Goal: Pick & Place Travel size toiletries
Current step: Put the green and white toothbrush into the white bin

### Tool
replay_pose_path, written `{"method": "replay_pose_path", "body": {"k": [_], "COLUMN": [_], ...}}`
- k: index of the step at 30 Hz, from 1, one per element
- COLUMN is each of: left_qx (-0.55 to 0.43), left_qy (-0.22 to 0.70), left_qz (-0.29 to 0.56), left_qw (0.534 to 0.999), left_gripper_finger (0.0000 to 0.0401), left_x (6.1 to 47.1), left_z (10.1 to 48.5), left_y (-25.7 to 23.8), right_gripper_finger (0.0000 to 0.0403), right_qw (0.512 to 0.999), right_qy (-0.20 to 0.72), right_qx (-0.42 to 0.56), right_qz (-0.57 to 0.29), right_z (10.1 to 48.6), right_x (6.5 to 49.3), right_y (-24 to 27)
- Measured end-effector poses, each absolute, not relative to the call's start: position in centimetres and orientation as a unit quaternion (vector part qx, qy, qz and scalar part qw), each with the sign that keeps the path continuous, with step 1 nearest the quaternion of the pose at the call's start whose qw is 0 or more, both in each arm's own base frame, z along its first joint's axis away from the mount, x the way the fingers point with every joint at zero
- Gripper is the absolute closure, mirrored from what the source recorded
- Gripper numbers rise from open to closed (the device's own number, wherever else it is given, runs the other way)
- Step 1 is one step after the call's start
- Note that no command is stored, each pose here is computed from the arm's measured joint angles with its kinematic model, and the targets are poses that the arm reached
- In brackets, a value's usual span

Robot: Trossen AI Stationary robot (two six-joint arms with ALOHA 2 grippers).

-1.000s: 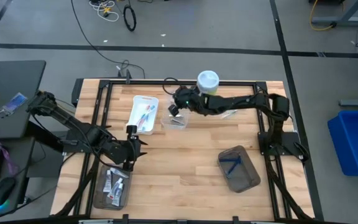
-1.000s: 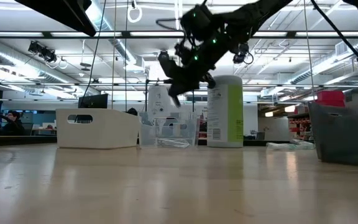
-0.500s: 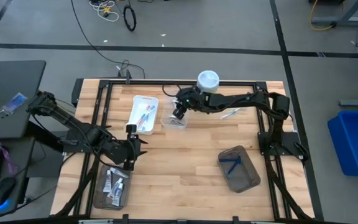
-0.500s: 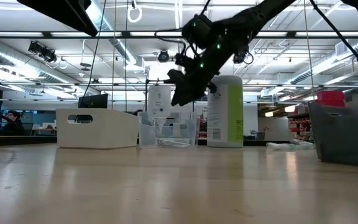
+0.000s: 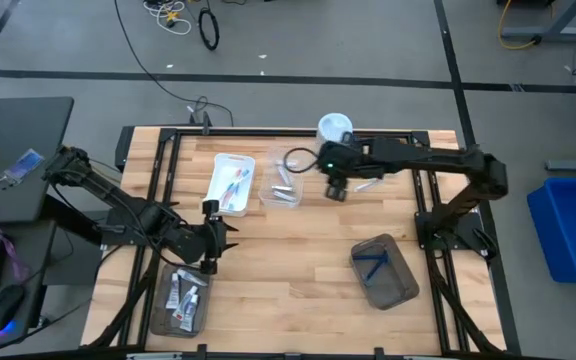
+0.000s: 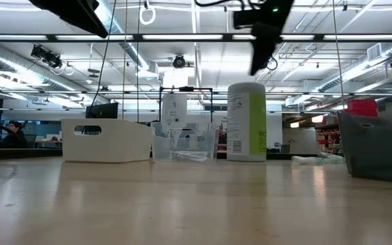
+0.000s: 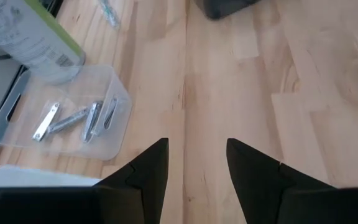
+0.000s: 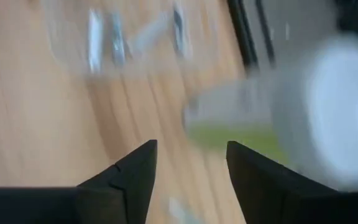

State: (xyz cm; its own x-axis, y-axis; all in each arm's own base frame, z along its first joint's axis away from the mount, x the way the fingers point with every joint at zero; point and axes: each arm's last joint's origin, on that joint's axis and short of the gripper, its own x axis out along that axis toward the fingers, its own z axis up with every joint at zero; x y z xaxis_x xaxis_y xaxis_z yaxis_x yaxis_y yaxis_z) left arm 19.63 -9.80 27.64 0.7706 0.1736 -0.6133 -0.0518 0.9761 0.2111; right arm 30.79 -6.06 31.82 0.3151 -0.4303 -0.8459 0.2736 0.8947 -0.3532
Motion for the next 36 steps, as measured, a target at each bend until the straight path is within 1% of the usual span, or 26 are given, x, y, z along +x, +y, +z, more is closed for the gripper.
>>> {"method": "replay_pose_path", "body": {"k": [4, 8, 10, 15, 19, 22, 26, 29, 32, 36], "left_qx": [0.083, 0.094, 0.102, 0.093, 0.103, 0.114, 0.129, 0.133, 0.127, 0.119], "left_qy": [0.319, 0.318, 0.318, 0.308, 0.306, 0.304, 0.303, 0.301, 0.292, 0.279], "left_qz": [0.058, 0.053, 0.05, 0.044, 0.036, 0.032, 0.028, 0.027, 0.026, 0.026], "left_qw": [0.942, 0.942, 0.941, 0.946, 0.946, 0.945, 0.944, 0.944, 0.948, 0.953], "left_gripper_finger": [0.0232, 0.0232, 0.0232, 0.0232, 0.0232, 0.0232, 0.0232, 0.0232, 0.0232, 0.0232], "left_x": [19.8, 19.9, 19.9, 20.0, 20.1, 20.1, 20.1, 20.1, 20.3, 20.4], "left_z": [27.9, 27.9, 27.9, 28.1, 28.2, 28.2, 28.2, 28.3, 28.4, 28.6], "left_y": [-9.9, -9.9, -9.9, -10.1, -10.1, -10.1, -10.1, -10.2, -10.2, -10.3], "right_gripper_finger": [0.0208, 0.0214, 0.0214, 0.0209, 0.0199, 0.0185, 0.0162, 0.0148, 0.014, 0.0141], "right_qw": [0.752, 0.701, 0.687, 0.669, 0.645, 0.629, 0.632, 0.641, 0.652, 0.66], "right_qy": [0.604, 0.649, 0.662, 0.695, 0.713, 0.722, 0.724, 0.734, 0.734, 0.727], "right_qx": [-0.005, 0.026, 0.034, 0.079, 0.09, 0.103, 0.096, 0.058, 0.03, 0.027], "right_qz": [-0.264, -0.295, -0.298, -0.251, -0.258, -0.269, -0.259, -0.217, -0.188, -0.188], "right_z": [32.4, 31.3, 30.1, 25.6, 22.3, 20.6, 19.5, 19.2, 19.0, 18.2], "right_x": [27.4, 25.9, 25.6, 24.8, 23.5, 22.4, 21.7, 21.5, 21.6, 21.7], "right_y": [-5.9, -6.6, -7.1, -8.2, -9.3, -10.3, -11.3, -11.8, -12.5, -14.0]}}
